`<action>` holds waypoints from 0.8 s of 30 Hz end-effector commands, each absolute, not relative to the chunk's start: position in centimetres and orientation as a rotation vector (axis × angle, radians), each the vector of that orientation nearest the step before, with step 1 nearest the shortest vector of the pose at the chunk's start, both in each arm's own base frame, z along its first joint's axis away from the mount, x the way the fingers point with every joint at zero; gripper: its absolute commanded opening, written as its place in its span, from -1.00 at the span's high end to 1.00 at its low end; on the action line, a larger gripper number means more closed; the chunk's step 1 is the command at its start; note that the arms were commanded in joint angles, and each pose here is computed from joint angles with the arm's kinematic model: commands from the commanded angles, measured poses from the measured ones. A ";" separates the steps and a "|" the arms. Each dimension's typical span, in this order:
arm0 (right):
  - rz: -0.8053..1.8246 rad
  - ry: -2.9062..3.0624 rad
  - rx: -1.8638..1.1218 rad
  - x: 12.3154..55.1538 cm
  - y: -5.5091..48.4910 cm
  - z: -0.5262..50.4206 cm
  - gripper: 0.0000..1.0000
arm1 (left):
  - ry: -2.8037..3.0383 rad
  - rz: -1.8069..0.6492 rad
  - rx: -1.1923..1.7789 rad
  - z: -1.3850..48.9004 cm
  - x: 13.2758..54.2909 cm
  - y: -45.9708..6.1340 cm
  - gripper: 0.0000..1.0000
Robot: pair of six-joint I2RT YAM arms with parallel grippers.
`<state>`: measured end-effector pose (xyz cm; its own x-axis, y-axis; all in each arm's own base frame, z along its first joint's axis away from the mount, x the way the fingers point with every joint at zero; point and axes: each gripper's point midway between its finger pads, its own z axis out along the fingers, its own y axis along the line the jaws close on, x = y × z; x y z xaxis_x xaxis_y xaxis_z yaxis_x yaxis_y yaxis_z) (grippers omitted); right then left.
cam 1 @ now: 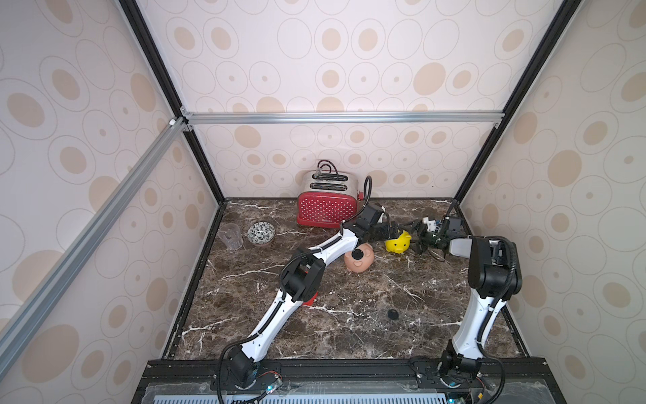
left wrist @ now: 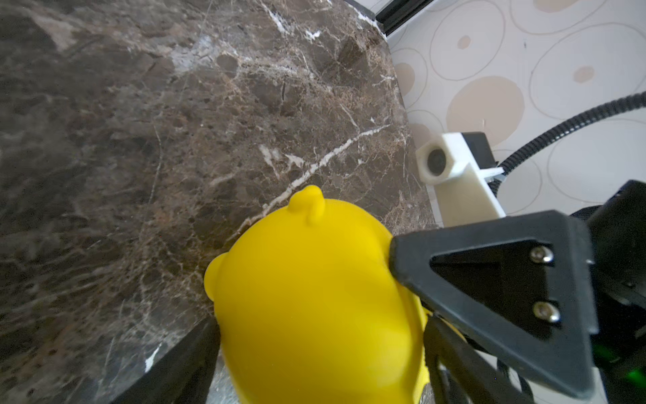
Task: Close piggy banks
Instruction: Move the piggy bank to the center of the board.
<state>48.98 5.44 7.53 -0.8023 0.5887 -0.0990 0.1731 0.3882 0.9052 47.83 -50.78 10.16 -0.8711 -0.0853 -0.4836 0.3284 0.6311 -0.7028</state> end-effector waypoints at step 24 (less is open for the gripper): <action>1.417 2.322 0.706 35.4 7.8 8.5 -0.92 | 2.482 -1.217 0.464 10.8 37.8 -53.0 -0.77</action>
